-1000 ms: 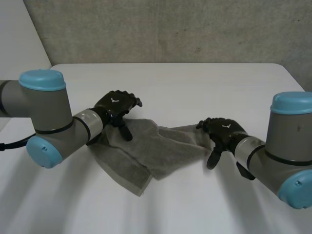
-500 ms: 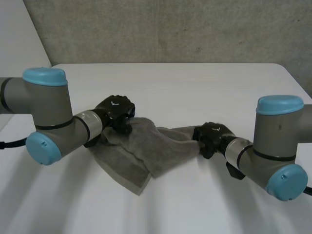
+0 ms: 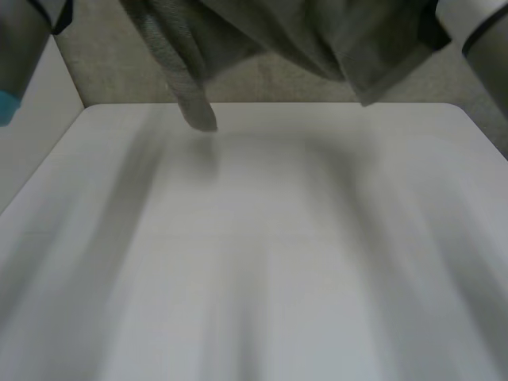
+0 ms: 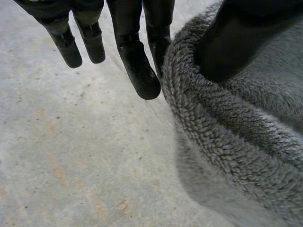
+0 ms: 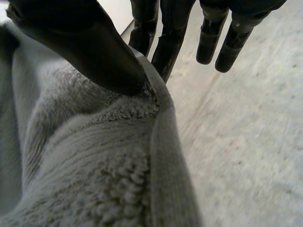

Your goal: Fold the towel.

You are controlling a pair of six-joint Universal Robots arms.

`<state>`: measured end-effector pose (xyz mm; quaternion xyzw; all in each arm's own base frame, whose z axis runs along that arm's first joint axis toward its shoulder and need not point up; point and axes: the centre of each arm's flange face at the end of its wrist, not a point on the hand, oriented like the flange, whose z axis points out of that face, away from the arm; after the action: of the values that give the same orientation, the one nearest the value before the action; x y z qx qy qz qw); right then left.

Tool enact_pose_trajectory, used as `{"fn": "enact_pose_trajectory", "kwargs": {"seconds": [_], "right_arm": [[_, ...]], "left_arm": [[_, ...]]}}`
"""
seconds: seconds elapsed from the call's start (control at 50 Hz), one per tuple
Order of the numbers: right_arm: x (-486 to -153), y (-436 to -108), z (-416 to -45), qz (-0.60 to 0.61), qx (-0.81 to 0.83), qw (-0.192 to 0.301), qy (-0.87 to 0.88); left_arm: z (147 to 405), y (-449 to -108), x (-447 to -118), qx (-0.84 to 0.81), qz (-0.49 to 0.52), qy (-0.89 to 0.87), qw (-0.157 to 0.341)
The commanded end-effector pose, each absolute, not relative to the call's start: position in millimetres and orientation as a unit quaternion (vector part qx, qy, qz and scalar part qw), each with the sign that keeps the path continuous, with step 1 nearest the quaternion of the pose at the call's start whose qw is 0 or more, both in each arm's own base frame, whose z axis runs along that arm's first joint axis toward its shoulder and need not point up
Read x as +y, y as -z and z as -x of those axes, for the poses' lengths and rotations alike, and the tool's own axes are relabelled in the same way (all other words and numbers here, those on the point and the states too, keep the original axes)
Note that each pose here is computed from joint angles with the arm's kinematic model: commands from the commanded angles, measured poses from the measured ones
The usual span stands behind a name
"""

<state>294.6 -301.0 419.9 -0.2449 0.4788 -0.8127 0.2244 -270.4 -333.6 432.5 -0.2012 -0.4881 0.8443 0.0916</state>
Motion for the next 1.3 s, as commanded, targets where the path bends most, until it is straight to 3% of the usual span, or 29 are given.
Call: {"fn": "enact_pose_trajectory", "kwargs": {"seconds": [0.02, 0.06, 0.08, 0.1, 0.12, 0.16, 0.18, 0.2, 0.26, 0.28, 0.32, 0.36, 0.46, 0.74, 0.96, 1.06, 1.3], "right_arm": [[-281.3, -344.3, -289.9, 0.324, 0.556, 0.189, 0.742], [-276.3, -326.4, -287.9, 0.343, 0.57, 0.171, 0.727], [-271.7, -310.5, -285.9, 0.361, 0.581, 0.153, 0.713], [-265.7, -294.6, -283.9, 0.38, 0.591, 0.139, 0.698], [-265.6, -294.4, -283.9, 0.38, 0.591, 0.139, 0.698], [-252.2, -269.0, -277.0, 0.408, 0.608, 0.118, 0.671], [-252.1, -268.9, -277.0, 0.408, 0.608, 0.118, 0.671], [-245.7, -256.6, -273.8, 0.417, 0.618, 0.113, 0.656], [-233.8, -231.0, -270.0, 0.433, 0.637, 0.115, 0.627], [-233.7, -230.9, -270.0, 0.433, 0.637, 0.115, 0.627], [-230.9, -222.2, -267.2, 0.435, 0.647, 0.113, 0.616], [-232.2, -204.0, -258.0, 0.431, 0.672, 0.113, 0.592], [-235.4, -190.7, -254.8, 0.428, 0.686, 0.113, 0.577], [-233.5, -186.4, -254.1, 0.428, 0.691, 0.115, 0.572], [-231.7, -182.2, -254.5, 0.429, 0.691, 0.116, 0.57], [-230.8, -181.1, -254.2, 0.429, 0.692, 0.116, 0.569], [-232.2, -174.4, -253.4, 0.429, 0.699, 0.117, 0.56]], "left_arm": [[253.3, -376.0, -328.9, -0.528, 0.224, -0.813, 0.1], [256.0, -328.0, -320.9, -0.564, 0.257, -0.775, 0.124], [256.1, -327.7, -320.8, -0.564, 0.258, -0.775, 0.124], [257.2, -303.1, -314.0, -0.585, 0.271, -0.752, 0.135], [257.2, -302.9, -313.9, -0.585, 0.271, -0.752, 0.135], [258.0, -253.9, -296.4, -0.629, 0.292, -0.703, 0.156], [258.0, -253.7, -296.3, -0.629, 0.293, -0.703, 0.156], [257.7, -232.3, -289.0, -0.644, 0.304, -0.685, 0.156], [255.1, -186.0, -278.1, -0.666, 0.336, -0.653, 0.134], [255.1, -185.7, -278.1, -0.666, 0.336, -0.653, 0.134], [252.0, -144.2, -270.2, -0.672, 0.383, -0.627, 0.093], [251.0, -133.7, -267.8, -0.671, 0.399, -0.62, 0.08], [249.5, -124.1, -264.4, -0.667, 0.424, -0.609, 0.059], [245.0, -142.4, -273.2, -0.664, 0.396, -0.631, 0.056], [252.0, -156.9, -319.1, -0.658, 0.381, -0.648, 0.054], [234.5, -154.4, -351.7, -0.704, 0.367, -0.606, 0.045], [231.1, -149.0, -376.2, -0.725, 0.367, -0.581, 0.049]]}}
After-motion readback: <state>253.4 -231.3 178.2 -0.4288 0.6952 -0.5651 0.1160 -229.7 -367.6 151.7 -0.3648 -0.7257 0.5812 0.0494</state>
